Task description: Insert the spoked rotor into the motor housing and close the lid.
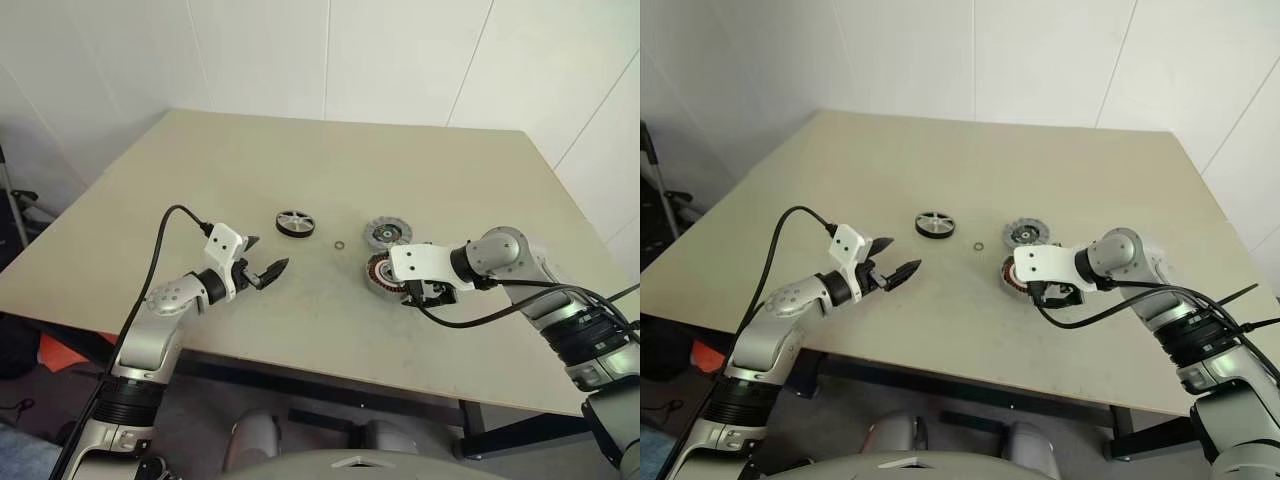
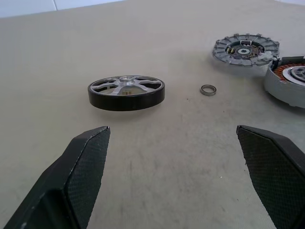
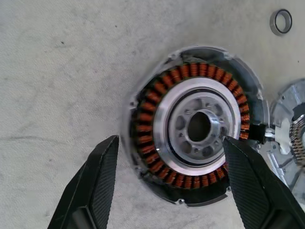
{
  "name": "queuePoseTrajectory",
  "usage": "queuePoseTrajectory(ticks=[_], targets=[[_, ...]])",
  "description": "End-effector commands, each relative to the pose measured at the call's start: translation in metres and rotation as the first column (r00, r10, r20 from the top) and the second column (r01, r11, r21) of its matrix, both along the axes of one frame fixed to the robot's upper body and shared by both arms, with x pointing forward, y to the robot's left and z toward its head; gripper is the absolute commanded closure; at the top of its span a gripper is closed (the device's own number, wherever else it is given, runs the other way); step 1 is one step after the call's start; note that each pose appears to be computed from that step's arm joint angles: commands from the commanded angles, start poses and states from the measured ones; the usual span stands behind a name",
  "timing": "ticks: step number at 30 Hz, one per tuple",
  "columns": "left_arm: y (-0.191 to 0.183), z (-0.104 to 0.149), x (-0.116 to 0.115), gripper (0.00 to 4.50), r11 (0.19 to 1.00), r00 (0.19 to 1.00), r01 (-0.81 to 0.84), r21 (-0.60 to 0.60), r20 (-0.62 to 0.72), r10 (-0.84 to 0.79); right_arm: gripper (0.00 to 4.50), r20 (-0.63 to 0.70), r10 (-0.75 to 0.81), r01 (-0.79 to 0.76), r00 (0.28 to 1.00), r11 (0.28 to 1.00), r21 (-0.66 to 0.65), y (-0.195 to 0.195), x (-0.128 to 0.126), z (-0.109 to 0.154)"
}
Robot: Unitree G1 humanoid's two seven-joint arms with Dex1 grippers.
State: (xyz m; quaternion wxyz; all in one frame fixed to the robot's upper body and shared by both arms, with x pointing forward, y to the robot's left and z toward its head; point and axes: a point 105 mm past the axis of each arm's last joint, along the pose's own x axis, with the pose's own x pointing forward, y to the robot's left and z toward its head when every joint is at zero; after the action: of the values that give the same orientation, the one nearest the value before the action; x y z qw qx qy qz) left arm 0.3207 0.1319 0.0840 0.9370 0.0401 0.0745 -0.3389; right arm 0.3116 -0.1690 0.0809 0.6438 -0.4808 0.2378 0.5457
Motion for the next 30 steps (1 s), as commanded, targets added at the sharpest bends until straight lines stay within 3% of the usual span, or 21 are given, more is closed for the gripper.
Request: queuePoseTrajectory(ticks=[1,8,11,15,20,23,27,30], targets=[[0.002,0.014,0.001,0.0,1.0,0.998,0.0,0.006,0.06,0.0,0.79,0.064,0.044,-0.049,0.997,0.996,0.08,0.015,0.002,0.035],[0.002,0.015,0.003,0.0,1.0,0.998,0.005,0.009,0.062,-0.006,0.79,0.066,0.152,-0.165,0.986,0.946,0.28,0.046,-0.016,0.084],[0.001,0.016,0.005,0.0,1.0,0.998,0.01,0.01,0.063,-0.01,0.79,0.067,0.076,-0.098,0.995,0.885,0.454,0.067,-0.004,0.103],[-0.001,0.018,0.008,0.0,1.0,0.997,0.018,0.013,0.069,-0.019,0.79,0.062,-0.135,0.078,0.989,0.826,0.559,0.087,0.04,0.087],[0.0,0.022,0.011,0.0,1.0,0.997,0.024,0.018,0.079,-0.025,0.79,-0.033,-0.231,0.204,0.972,0.776,0.597,0.114,0.062,0.061],[0.002,0.024,0.01,0.0,0.999,0.996,0.022,0.025,0.085,-0.024,1.41,-0.038,-0.252,0.227,0.967,0.784,0.578,0.116,0.067,0.047],[0.006,0.025,0.008,0.0,0.999,0.996,0.018,0.035,0.086,-0.021,2.77,-0.052,-0.244,0.23,0.968,0.79,0.569,0.119,0.067,0.04],[0.005,0.024,0.006,0.0,0.999,0.996,0.016,0.034,0.085,-0.019,2.77,-0.093,-0.291,0.291,0.952,0.776,0.56,0.117,0.073,0.028]])
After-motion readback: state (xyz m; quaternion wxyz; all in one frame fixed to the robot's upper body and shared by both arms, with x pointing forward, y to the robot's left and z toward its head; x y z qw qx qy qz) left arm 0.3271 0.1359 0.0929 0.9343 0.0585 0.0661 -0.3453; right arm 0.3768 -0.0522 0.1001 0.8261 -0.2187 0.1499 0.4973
